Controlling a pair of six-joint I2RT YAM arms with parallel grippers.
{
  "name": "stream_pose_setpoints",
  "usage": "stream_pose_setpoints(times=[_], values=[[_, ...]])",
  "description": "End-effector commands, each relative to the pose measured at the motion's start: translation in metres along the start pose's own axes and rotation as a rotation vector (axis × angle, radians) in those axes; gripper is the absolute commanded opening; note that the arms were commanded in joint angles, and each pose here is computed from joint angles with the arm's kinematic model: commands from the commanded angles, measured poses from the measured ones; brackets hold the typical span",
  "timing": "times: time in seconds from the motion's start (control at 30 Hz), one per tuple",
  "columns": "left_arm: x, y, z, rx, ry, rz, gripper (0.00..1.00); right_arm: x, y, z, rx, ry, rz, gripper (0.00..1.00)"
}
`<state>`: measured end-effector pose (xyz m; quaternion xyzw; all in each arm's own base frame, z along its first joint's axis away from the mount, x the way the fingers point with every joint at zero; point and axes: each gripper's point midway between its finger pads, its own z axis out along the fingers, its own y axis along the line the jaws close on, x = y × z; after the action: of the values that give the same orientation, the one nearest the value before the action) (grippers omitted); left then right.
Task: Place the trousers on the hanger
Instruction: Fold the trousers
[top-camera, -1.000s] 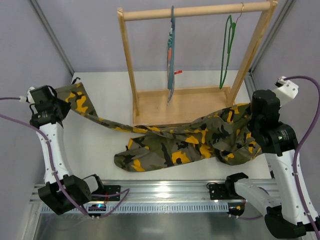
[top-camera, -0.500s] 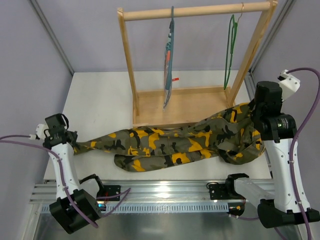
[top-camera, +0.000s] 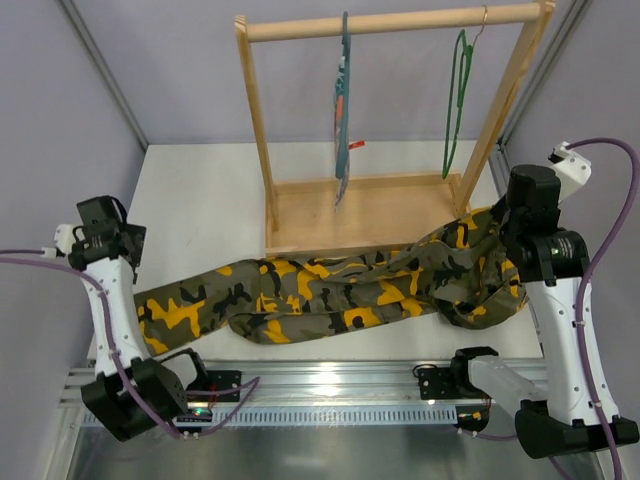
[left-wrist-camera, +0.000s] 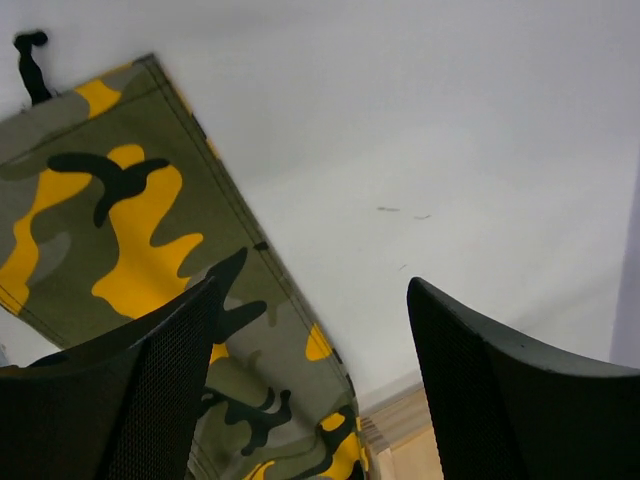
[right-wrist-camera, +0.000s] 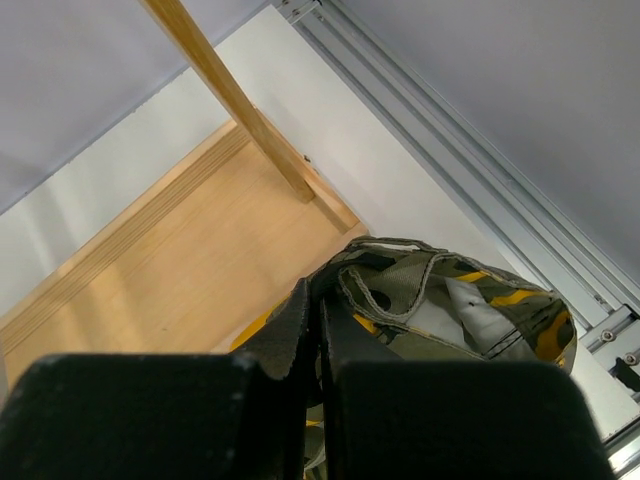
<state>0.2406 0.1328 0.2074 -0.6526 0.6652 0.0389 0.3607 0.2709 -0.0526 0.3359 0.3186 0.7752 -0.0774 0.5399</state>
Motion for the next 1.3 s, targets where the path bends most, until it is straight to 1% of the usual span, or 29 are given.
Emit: stream_pose_setpoints(times=[0.0, 0.03, 0.07, 0.1, 0.13, 0.17, 0.27, 0.37, 0.47, 0.53, 0.57, 0.6, 0.67, 0.77, 0.83, 0.93, 1.0, 1.17, 1.27], values=[[0.039, 0.007, 0.031, -0.129, 0.161, 0.013, 0.75, -0.015, 0.01, 0.001, -0.04, -0.056, 0.053, 0.04], [0.043, 0.014, 0.037, -0.181, 0.174, 0.026, 0.75, -0.014, 0.01, 0.002, -0.042, -0.054, 0.052, 0.04], [0.051, 0.028, 0.051, -0.275, 0.206, 0.059, 0.74, -0.013, 0.011, 0.002, -0.047, -0.051, 0.053, 0.04], [0.049, 0.035, 0.054, -0.335, 0.196, 0.066, 0.73, -0.013, 0.012, 0.002, -0.049, -0.052, 0.054, 0.04], [0.046, 0.055, 0.054, -0.448, 0.167, 0.088, 0.73, -0.011, 0.012, 0.003, -0.05, -0.047, 0.053, 0.04], [0.047, 0.062, 0.061, -0.499, 0.166, 0.107, 0.73, -0.01, 0.013, 0.004, -0.055, -0.045, 0.053, 0.04], [0.045, 0.067, 0.076, -0.535, 0.145, 0.118, 0.73, -0.007, 0.016, 0.005, -0.069, -0.043, 0.055, 0.04], [0.038, 0.066, 0.091, -0.532, 0.114, 0.106, 0.72, -0.005, 0.015, 0.007, -0.068, -0.038, 0.044, 0.04], [0.036, 0.075, 0.103, -0.58, 0.097, 0.112, 0.72, -0.004, 0.014, 0.008, -0.061, -0.038, 0.038, 0.04], [0.05, 0.082, 0.115, -0.601, 0.168, 0.124, 0.72, 0.0, 0.012, 0.011, -0.047, -0.035, 0.033, 0.04], [0.054, 0.085, 0.119, -0.612, 0.185, 0.126, 0.72, 0.001, 0.012, 0.012, -0.046, -0.034, 0.032, 0.04], [0.06, 0.095, 0.123, -0.665, 0.2, 0.123, 0.7, 0.003, 0.011, 0.013, -0.041, -0.029, 0.034, 0.04], [0.065, 0.1, 0.129, -0.679, 0.21, 0.135, 0.69, 0.007, 0.011, 0.016, -0.037, -0.021, 0.029, 0.04], [0.066, 0.103, 0.138, -0.694, 0.191, 0.121, 0.7, 0.011, 0.01, 0.017, -0.033, -0.015, 0.025, 0.04], [0.068, 0.098, 0.146, -0.665, 0.171, 0.084, 0.72, 0.013, 0.01, 0.018, -0.037, -0.015, 0.026, 0.04], [0.075, 0.094, 0.154, -0.629, 0.188, 0.053, 0.74, 0.015, 0.014, 0.019, -0.055, -0.006, 0.025, 0.04], [0.077, 0.092, 0.157, -0.636, 0.199, 0.053, 0.74, 0.016, 0.015, 0.02, -0.061, 0.002, 0.026, 0.04], [0.08, 0.077, 0.156, -0.578, 0.245, 0.047, 0.75, 0.019, 0.014, 0.022, -0.05, 0.008, 0.023, 0.04], [0.07, 0.063, 0.144, -0.527, 0.236, 0.037, 0.74, 0.022, 0.01, 0.024, -0.03, 0.01, 0.017, 0.04]])
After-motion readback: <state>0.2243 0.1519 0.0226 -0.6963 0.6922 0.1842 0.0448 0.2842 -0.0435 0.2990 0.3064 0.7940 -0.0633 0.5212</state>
